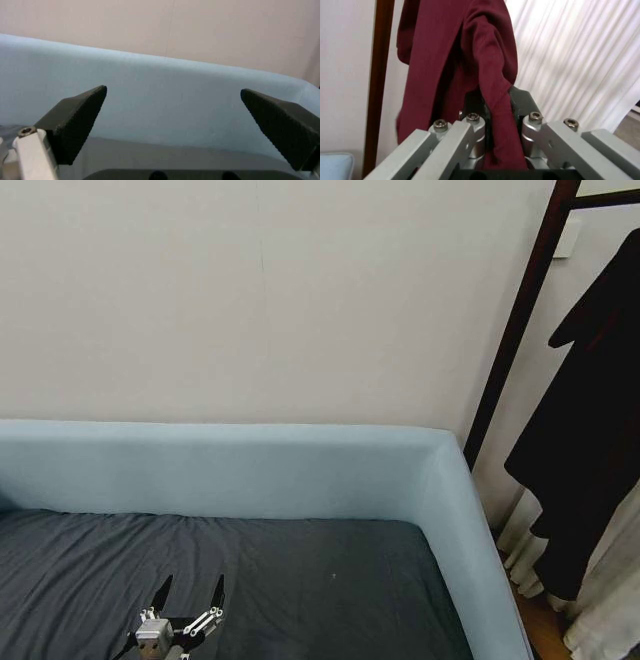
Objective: Pick up the clothes from the sofa and hang them on the clothes hanger.
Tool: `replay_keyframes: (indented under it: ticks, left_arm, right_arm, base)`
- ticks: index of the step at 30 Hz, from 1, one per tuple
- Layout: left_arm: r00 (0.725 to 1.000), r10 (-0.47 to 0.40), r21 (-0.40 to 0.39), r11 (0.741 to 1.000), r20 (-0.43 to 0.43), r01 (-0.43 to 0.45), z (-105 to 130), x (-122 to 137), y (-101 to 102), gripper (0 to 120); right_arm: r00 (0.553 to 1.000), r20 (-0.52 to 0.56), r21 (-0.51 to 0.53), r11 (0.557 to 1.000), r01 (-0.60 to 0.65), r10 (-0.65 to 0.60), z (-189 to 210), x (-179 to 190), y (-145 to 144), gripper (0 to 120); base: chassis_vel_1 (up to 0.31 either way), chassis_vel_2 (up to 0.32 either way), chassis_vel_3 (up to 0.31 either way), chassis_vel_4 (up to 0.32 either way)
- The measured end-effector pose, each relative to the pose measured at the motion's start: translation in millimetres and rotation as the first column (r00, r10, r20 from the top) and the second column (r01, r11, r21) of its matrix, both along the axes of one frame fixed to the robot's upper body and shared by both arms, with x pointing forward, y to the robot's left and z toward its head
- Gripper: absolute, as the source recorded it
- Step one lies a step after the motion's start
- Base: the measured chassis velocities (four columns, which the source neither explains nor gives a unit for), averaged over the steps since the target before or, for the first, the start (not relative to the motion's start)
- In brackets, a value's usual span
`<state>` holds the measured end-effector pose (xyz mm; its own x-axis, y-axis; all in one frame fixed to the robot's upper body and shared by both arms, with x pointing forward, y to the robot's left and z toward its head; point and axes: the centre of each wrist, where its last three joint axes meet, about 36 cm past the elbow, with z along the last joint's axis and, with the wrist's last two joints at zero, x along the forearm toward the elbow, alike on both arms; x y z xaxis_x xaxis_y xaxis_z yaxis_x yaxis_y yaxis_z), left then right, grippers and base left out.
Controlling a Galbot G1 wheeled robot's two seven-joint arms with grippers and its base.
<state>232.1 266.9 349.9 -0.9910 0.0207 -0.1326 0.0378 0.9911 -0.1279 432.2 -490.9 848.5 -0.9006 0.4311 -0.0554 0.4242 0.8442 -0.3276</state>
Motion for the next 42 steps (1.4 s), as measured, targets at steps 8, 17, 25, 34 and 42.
replay_keyframes:
  ticks: [8, 17, 25, 34, 42]
  left_arm:
    - [1.0, 0.0, 0.0, 1.0, 0.0, 0.0, 0.0, 0.0, 0.0, 100]
    - [1.0, 0.0, 0.0, 1.0, 0.0, 0.0, 0.0, 0.0, 0.0, 100]
    - [1.0, 0.0, 0.0, 1.0, 0.0, 0.0, 0.0, 0.0, 0.0, 100]
    - [1.0, 0.0, 0.0, 1.0, 0.0, 0.0, 0.0, 0.0, 0.0, 100]
    - [1.0, 0.0, 0.0, 1.0, 0.0, 0.0, 0.0, 0.0, 0.0, 100]
  right_arm:
    - [0.999, 0.032, 0.059, 0.998, -0.031, 0.029, -4.0, 2.6, 7.9, 7]
    - [0.998, 0.064, 0.184, 0.982, -0.033, 0.021, 23.2, -17.3, 31.6, 7]
    - [0.994, 0.087, 0.233, 0.968, -0.091, 0.072, 33.1, -33.5, 46.0, 7]
    - [0.983, 0.085, 0.097, 0.981, -0.169, 0.161, 3.0, -21.9, 55.5, 7]
    - [0.964, 0.181, 0.05, 0.977, -0.206, 0.194, -43.1, 20.6, 30.3, 7]
  base:
    - [0.0, 0.0, 0.0, 0.0]
    - [0.0, 0.0, 0.0, 0.0]
    - [0.0, 0.0, 0.0, 0.0]
    - [0.0, 0.0, 0.0, 0.0]
    - [0.0, 0.0, 0.0, 0.0]
